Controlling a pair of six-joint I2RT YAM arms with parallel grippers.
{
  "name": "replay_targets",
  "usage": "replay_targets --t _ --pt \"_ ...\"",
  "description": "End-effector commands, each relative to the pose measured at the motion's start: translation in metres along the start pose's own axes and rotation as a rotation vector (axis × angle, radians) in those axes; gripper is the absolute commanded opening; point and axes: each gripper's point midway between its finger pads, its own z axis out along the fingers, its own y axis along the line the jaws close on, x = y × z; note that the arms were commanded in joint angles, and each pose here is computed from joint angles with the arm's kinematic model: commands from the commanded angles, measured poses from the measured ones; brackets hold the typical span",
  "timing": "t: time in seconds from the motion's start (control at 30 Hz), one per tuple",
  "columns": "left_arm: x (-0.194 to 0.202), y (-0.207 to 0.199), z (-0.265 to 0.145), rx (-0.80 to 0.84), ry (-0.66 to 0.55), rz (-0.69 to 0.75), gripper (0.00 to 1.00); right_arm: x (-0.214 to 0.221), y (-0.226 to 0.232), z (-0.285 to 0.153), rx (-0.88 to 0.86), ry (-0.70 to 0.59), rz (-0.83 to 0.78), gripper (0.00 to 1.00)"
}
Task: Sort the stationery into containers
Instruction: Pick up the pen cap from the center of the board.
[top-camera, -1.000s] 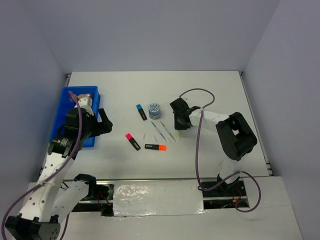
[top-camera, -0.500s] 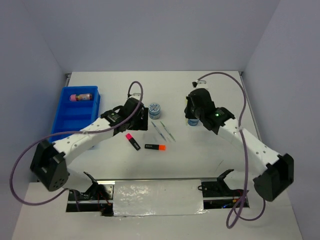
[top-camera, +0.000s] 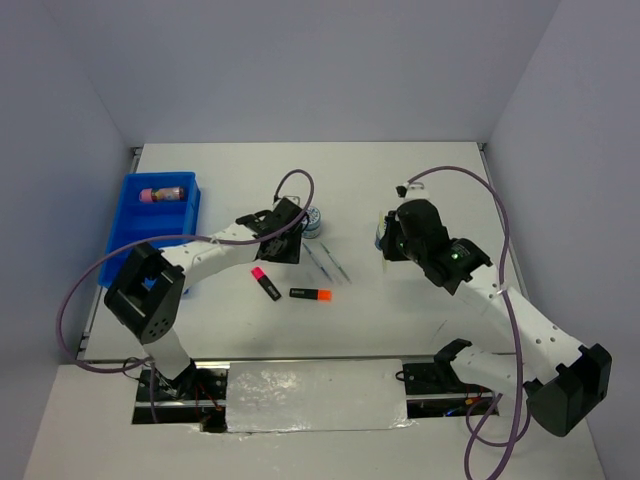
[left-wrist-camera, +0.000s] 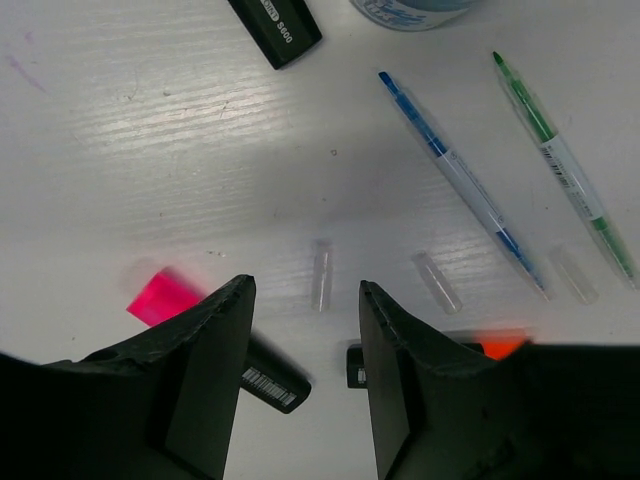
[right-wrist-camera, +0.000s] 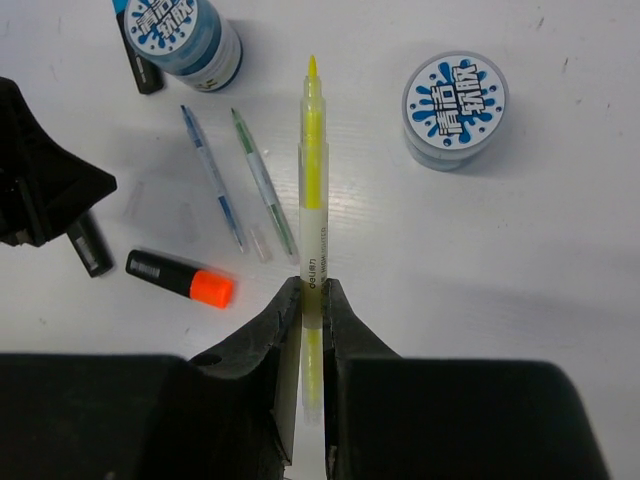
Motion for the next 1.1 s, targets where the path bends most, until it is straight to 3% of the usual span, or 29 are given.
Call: replay_targets --t 0.0,0.8,1.07 --pt "0.000 -0.007 0.010 0.025 -0.002 0.013 0.58 -0.002 0.005 -0.005 -0.038 -0.024 -0.015 0.00" --pt "0.033 -0.004 0.035 -0.049 0.080 0.038 0.48 -0.002 0.011 -0.008 -0.083 -0.026 -0.017 0.00" --pt "0.043 -0.004 0.043 -0.048 0.109 0.033 0.37 -0.004 0.015 -0.009 -0.102 -0.021 -0.021 0.00"
